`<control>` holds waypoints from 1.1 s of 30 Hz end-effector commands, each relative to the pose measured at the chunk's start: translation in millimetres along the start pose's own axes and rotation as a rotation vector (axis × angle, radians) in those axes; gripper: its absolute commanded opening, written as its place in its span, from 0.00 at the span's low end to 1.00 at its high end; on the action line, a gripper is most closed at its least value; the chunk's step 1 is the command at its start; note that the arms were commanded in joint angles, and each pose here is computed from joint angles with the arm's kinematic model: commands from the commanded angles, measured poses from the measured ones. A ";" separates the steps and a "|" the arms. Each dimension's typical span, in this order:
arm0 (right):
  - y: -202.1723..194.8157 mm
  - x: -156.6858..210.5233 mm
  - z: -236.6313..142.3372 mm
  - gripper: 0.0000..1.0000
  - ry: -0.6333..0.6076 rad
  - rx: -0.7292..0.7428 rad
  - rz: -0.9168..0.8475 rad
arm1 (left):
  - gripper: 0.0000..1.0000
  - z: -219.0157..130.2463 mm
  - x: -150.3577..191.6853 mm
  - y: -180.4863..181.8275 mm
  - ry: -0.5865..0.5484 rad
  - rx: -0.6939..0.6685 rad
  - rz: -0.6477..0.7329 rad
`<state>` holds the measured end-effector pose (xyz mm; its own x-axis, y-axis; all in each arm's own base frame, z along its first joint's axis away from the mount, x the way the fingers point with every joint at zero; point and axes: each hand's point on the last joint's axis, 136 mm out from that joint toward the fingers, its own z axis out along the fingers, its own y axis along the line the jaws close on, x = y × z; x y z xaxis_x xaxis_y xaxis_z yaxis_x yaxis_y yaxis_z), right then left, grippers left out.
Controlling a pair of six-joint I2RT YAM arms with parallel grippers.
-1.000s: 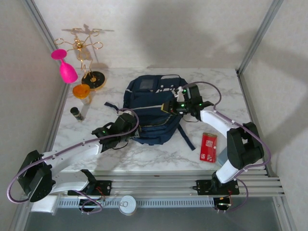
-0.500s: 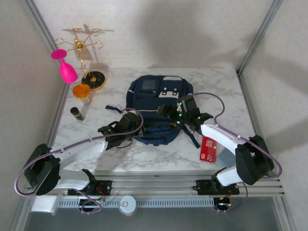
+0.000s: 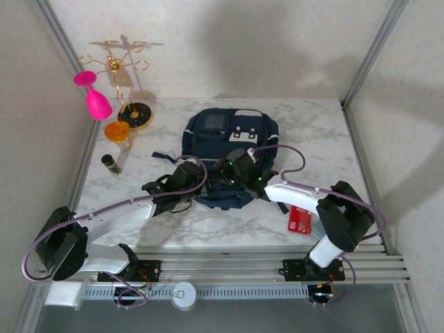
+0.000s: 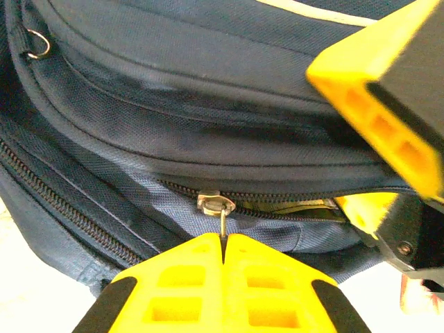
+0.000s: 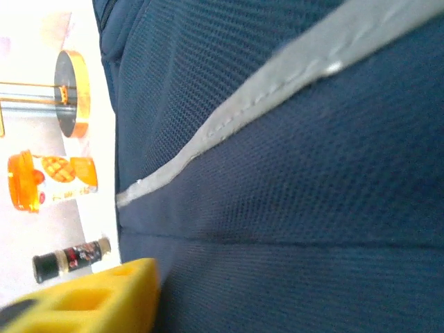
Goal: Pack the student bag
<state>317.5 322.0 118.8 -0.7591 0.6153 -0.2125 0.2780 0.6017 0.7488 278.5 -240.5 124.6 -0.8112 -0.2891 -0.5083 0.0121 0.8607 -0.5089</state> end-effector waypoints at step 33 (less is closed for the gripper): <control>38.8 -39.7 -56.9 0.00 0.471 -0.377 -0.552 | 0.00 -28.0 -62.8 108.8 -0.296 -0.336 -0.009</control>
<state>328.1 293.8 176.8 -0.9468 0.0152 -0.3213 -0.2624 0.5415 0.7987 305.4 -166.2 138.5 -0.6590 -0.3797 -0.6492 -0.0998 0.8997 -0.4249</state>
